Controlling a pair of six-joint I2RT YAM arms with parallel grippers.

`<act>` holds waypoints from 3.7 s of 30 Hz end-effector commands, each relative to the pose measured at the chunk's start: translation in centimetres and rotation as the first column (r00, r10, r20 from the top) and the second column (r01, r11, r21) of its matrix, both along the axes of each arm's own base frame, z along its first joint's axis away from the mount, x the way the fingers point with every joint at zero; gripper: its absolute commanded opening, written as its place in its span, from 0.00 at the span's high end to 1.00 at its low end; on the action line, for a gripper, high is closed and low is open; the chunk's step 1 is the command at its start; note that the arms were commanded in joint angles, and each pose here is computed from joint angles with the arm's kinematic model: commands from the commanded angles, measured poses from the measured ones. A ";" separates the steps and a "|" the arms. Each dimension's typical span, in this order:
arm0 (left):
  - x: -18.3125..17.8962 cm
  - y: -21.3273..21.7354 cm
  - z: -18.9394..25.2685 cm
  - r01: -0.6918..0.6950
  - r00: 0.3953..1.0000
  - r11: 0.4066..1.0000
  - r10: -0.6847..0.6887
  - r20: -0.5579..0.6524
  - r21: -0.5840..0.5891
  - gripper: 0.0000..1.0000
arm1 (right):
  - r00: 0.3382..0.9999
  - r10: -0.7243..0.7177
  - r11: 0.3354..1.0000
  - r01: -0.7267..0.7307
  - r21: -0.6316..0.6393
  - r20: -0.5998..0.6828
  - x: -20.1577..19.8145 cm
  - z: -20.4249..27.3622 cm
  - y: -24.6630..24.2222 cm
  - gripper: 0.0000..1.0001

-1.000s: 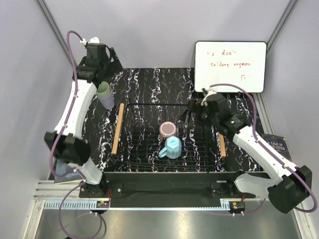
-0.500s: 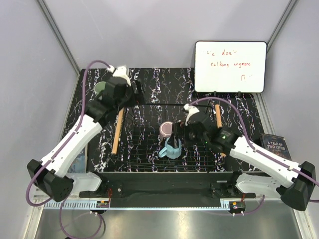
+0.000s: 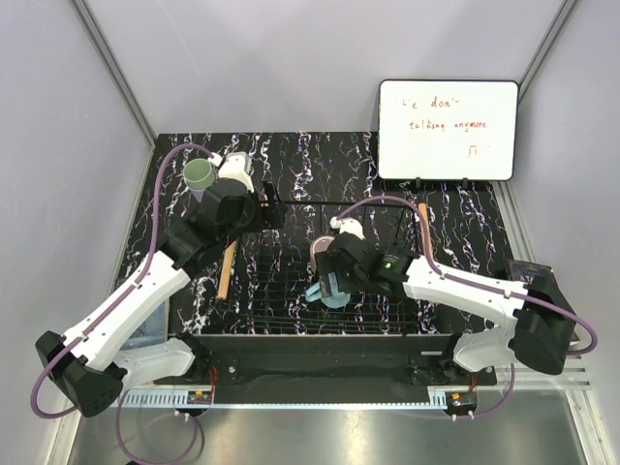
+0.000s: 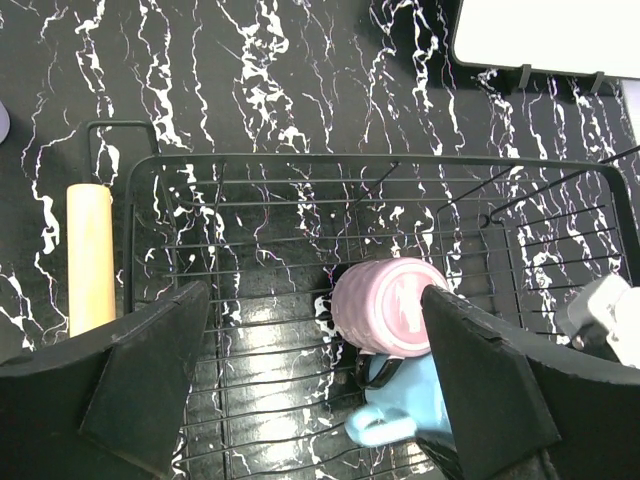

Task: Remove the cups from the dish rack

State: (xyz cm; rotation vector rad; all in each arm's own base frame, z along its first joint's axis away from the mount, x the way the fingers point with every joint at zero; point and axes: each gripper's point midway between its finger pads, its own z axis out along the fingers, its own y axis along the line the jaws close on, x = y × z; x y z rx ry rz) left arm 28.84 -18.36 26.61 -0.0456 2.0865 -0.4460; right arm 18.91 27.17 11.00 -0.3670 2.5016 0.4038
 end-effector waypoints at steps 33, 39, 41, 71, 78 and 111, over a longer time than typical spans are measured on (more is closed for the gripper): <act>0.3 -2.1 0.5 0.024 0.999 0.995 -0.019 0.045 -0.093 0.10 | 0.970 -0.054 0.954 -0.021 0.300 0.239 1.2 14.9 0.6 1.00; -0.3 -3.1 2.0 0.079 0.993 0.979 -0.061 0.099 -0.189 0.11 | 0.920 -0.130 0.919 -0.028 0.392 0.371 2.5 21.8 -0.2 1.00; -0.7 -3.9 3.3 0.120 0.986 0.959 -0.086 0.140 -0.257 0.11 | 0.901 -0.177 0.899 -0.015 0.437 0.396 3.5 23.3 -0.9 1.00; -7.1 -11.1 10.1 0.658 0.751 0.535 -0.413 0.515 -0.530 0.07 | 0.938 -0.069 0.193 -0.322 0.927 0.340 7.2 27.9 -3.4 1.00; -6.6 -11.4 10.6 0.661 0.747 0.530 -0.405 0.527 -0.531 0.07 | 0.938 -0.039 0.165 -0.335 0.928 0.346 6.7 27.8 -3.2 1.00; -8.9 -16.4 9.6 0.723 0.684 0.427 -0.554 0.475 -0.543 1.00 | 0.947 0.100 0.169 -0.319 0.932 0.306 5.1 25.6 -0.6 1.00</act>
